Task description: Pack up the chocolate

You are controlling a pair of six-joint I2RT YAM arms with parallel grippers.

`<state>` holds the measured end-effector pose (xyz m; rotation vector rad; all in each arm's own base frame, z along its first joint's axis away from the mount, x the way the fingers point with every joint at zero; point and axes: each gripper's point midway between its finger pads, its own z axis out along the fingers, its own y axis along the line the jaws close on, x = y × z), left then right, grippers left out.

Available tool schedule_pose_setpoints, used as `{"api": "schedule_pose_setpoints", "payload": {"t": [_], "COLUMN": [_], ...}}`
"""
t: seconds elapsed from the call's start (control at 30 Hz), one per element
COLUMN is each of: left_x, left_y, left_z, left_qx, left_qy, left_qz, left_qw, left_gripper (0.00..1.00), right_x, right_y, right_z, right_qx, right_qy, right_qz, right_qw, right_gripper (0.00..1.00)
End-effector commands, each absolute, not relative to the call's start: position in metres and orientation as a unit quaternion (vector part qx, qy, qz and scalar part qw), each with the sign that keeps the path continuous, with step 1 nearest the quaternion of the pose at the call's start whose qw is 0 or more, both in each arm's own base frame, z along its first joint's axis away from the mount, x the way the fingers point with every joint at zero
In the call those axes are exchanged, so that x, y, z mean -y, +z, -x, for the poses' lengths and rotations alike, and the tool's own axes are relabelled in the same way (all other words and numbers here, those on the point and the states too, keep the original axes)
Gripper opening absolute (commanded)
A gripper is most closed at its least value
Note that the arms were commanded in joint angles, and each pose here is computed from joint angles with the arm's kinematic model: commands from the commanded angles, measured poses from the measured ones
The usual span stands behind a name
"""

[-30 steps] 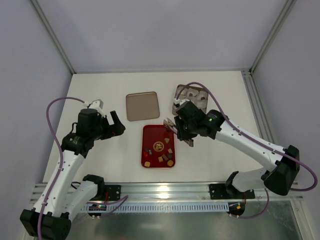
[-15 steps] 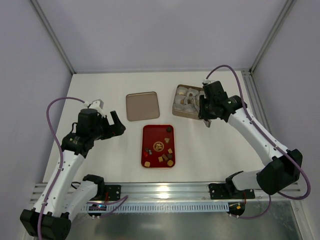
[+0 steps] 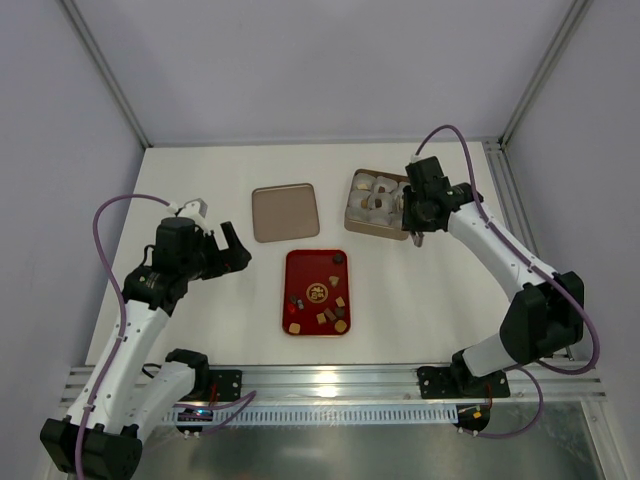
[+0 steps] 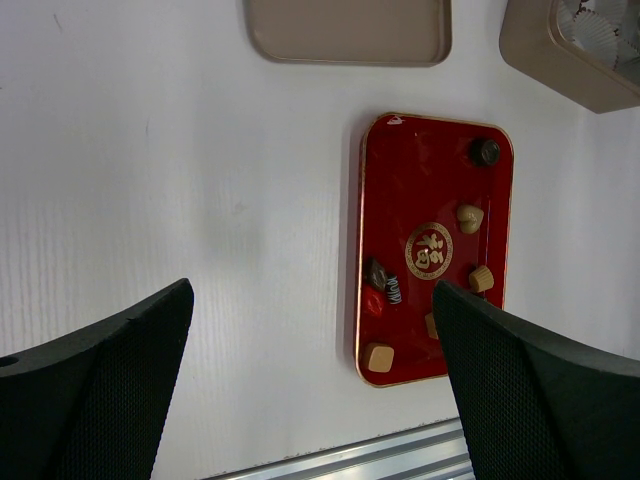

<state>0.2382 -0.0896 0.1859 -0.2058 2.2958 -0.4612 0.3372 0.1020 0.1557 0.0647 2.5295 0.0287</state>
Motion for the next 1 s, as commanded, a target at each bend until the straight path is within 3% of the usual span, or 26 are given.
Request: {"api": "schedule_pose_setpoints", "payload": {"t": [0.0,0.97], "left_x": [0.0929,0.0922], "left_y": [0.1883,0.1880], "left_z": [-0.2408,-0.2408], "left_qx": [-0.898,-0.899], "left_qy": [-0.189,-0.187], "left_qz": [0.077,0.079], "left_qw": [0.389,0.389], "left_gripper": [1.00,1.00], "right_x": [-0.0971,-0.0996], "right_y": [0.1752,0.1753], "right_z": [-0.3589,-0.3539], "right_qx": [-0.937,-0.938], "right_qy": [-0.001,0.012], "right_qz": [-0.038,-0.029], "right_qw": [0.348,0.344], "right_gripper": [0.33,0.41]}}
